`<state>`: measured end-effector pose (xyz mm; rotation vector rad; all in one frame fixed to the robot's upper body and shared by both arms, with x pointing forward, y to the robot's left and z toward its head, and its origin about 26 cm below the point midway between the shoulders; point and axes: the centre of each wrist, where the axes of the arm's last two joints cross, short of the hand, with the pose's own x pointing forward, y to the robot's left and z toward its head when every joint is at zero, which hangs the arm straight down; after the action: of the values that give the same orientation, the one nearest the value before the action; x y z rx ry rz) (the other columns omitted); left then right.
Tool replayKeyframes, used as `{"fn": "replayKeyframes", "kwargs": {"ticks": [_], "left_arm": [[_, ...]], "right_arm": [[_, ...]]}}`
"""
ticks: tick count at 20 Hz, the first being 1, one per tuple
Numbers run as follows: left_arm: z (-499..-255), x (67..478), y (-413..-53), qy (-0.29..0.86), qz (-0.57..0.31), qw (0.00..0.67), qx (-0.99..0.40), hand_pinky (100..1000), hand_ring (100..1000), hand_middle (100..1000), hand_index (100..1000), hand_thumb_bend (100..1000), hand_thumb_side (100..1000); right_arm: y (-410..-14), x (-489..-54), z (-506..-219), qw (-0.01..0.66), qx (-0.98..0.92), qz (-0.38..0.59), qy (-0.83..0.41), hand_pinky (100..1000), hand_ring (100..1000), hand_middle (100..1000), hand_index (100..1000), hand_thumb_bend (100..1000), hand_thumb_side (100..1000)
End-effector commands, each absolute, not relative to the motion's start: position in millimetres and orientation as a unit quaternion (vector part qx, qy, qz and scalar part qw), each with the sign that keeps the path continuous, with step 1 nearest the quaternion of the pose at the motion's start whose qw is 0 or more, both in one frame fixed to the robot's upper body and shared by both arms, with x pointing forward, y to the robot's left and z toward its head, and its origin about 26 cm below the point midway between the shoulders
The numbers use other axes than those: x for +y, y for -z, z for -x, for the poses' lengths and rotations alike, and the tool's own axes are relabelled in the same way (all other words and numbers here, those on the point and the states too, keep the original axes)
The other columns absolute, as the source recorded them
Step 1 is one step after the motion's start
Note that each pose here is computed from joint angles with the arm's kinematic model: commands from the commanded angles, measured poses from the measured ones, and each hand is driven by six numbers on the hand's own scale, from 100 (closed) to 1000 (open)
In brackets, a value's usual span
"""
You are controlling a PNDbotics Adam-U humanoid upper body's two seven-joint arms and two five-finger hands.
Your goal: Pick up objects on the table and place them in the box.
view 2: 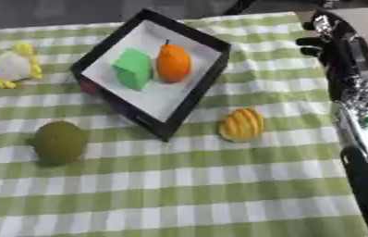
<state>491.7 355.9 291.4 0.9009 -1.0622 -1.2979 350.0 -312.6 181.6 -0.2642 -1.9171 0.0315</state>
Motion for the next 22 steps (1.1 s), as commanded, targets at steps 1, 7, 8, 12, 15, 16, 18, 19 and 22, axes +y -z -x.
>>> {"fn": "replayKeyframes", "kwargs": {"ticks": [1,7,8,12,15,16,18,19,22], "left_arm": [[-491.3,360.8,-306.2,0.526,-0.406,0.581,-0.470,769,775,781,843,774,180],[-496.3,360.0,-294.3,0.506,-0.415,0.599,-0.461,770,782,790,842,786,153],[-497.2,359.2,-292.3,0.503,-0.417,0.600,-0.461,771,782,791,843,782,152],[-500.6,354.5,-284.4,0.495,-0.418,0.602,-0.467,770,781,794,842,774,144],[-502.9,351.0,-278.7,0.491,-0.417,0.606,-0.466,770,780,790,839,765,128],[-503.6,350.1,-276.7,0.490,-0.417,0.608,-0.464,769,779,788,836,762,120],[-504.7,348.7,-273.1,0.490,-0.419,0.611,-0.459,767,777,783,833,755,110],[-505.2,348.0,-271.5,0.490,-0.421,0.612,-0.456,766,775,780,831,750,105],[-506.4,346.0,-267.3,0.489,-0.427,0.613,-0.451,760,764,760,806,676,100]], "right_arm": [[-194.7,-318.1,-349.2,0.552,-0.824,0.125,-0.018,779,699,754,892,100,737],[-195.4,-316.5,-349.9,0.552,-0.824,0.124,-0.021,779,699,753,891,100,743],[-195.4,-316.1,-350.0,0.552,-0.824,0.123,-0.022,779,699,753,891,100,745],[-195.8,-314.2,-350.7,0.552,-0.824,0.121,-0.025,779,699,753,891,100,749],[-196.7,-312.5,-351.2,0.552,-0.825,0.119,-0.027,779,700,753,891,100,752],[-196.8,-312.2,-351.3,0.552,-0.825,0.118,-0.027,780,700,753,891,100,753],[-196.7,-311.9,-351.4,0.552,-0.825,0.118,-0.028,780,700,754,891,100,755],[-196.5,-311.9,-351.3,0.553,-0.825,0.118,-0.029,780,700,754,891,100,755],[-196.3,-311.3,-351.5,0.553,-0.824,0.118,-0.030,780,700,754,891,100,758]]}}
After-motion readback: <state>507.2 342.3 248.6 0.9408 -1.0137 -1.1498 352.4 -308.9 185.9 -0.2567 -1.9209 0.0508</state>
